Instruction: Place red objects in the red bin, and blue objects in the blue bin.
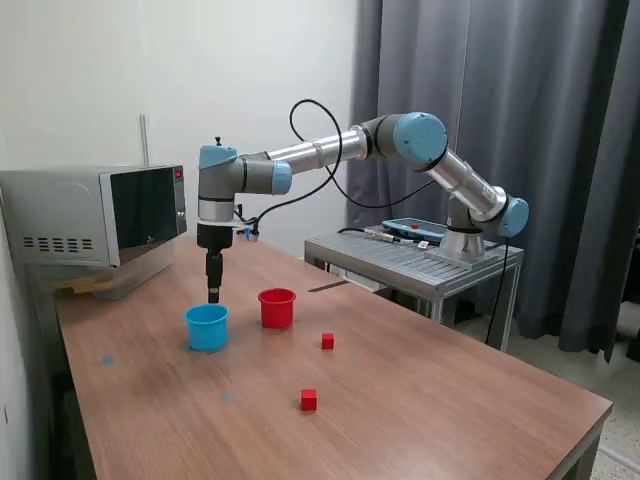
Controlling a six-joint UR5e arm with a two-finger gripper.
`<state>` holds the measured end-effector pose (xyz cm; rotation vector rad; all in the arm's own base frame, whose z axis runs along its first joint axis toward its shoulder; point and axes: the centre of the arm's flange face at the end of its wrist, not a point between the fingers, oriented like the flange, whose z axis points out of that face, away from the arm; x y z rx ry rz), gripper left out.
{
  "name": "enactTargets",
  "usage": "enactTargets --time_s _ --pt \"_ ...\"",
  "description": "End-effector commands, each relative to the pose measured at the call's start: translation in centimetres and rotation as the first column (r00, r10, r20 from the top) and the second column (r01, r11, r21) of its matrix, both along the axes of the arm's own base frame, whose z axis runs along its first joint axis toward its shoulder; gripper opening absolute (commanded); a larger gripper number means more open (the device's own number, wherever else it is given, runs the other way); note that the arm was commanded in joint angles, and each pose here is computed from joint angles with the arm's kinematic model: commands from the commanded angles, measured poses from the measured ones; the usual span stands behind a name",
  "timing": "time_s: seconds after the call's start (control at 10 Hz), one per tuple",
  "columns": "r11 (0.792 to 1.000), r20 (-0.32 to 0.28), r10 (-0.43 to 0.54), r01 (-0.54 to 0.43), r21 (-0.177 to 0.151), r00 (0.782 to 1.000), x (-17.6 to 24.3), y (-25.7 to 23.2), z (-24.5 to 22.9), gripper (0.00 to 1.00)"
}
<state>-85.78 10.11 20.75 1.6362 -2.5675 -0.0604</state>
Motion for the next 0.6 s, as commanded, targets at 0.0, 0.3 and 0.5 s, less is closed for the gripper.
enactTargets --time_s 0.0,0.3,0.5 --pt "1.000 -0.001 0.018 -0.018 -0.003 1.000 0.9 -1.6 1.9 1.00" --pt "0.995 -0.011 0.101 -0.101 -0.004 0.995 2.2 -8.5 4.9 1.00" --pt "0.988 -0.014 0.153 -0.153 -0.006 0.988 2.4 -13.7 5.5 1.00"
